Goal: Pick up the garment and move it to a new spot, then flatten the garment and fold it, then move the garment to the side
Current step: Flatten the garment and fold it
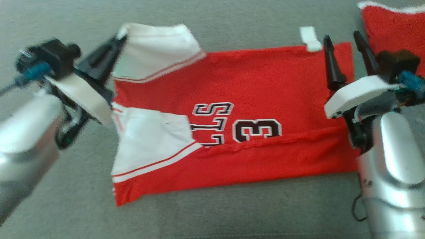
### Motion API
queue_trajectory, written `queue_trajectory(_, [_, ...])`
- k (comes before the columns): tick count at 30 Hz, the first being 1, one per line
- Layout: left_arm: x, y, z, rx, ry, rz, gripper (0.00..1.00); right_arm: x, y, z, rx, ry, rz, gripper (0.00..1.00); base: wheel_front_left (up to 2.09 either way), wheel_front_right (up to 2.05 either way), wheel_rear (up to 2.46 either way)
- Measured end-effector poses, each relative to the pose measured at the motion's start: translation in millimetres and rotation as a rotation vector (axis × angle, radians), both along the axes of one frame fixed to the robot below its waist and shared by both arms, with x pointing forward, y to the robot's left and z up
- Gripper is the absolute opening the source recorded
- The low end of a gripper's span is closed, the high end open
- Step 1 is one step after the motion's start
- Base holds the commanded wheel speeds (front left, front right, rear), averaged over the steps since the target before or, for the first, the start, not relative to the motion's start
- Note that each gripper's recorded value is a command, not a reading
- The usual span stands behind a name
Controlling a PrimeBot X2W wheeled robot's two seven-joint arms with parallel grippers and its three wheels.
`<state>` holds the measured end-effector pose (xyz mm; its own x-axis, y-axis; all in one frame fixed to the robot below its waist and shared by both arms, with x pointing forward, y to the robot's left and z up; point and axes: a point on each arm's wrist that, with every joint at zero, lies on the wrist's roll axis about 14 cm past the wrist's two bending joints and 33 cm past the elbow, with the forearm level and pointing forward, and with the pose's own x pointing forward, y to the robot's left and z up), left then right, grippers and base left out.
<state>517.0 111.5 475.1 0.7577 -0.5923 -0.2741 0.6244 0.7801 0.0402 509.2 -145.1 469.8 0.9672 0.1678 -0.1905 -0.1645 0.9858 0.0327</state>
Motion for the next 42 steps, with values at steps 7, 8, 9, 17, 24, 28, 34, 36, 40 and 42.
queue_trajectory(7, [-44,1,17,-0.052,-0.045,0.003,0.00,21,-4,-40,-0.129,0.222,0.037,1.00,0.00,0.00,0.00])
queue_trajectory(8, [-50,1,17,-0.054,-0.042,0.001,0.00,26,-8,-42,-0.135,0.236,0.028,1.00,0.00,0.00,0.00])
queue_trajectory(9, [-54,-1,16,-0.059,-0.040,-0.002,0.00,31,-13,-44,-0.139,0.251,0.019,1.00,0.00,0.00,0.00])
queue_trajectory(17, [-68,-9,6,-0.077,-0.002,-0.018,0.00,45,-37,-86,-0.241,0.425,-0.019,1.00,0.00,0.00,0.00])
queue_trajectory(24, [-67,-12,1,-0.078,0.009,-0.026,0.00,41,-48,-101,-0.280,0.500,-0.038,1.00,0.00,0.00,0.00])
queue_trajectory(28, [-65,-12,0,-0.071,0.010,-0.027,0.00,38,-47,-103,-0.285,0.516,-0.031,0.17,0.00,0.00,0.00])
queue_trajectory(34, [-54,-5,-1,-0.058,0.000,0.015,0.00,34,-38,-100,-0.288,0.516,-0.003,0.00,0.00,0.00,0.00])
queue_trajectory(36, [-48,1,-2,-0.039,0.001,0.032,0.00,34,-40,-98,-0.283,0.505,-0.007,0.00,0.00,0.00,0.00])
queue_trajectory(40, [-32,13,-6,-0.002,0.002,0.058,0.00,42,-39,-87,-0.268,0.452,-0.002,0.00,0.00,0.00,0.00])
queue_trajectory(42, [-14,22,-2,0.029,-0.021,0.077,0.00,54,-35,-75,-0.249,0.404,0.003,0.00,0.00,0.00,0.00])
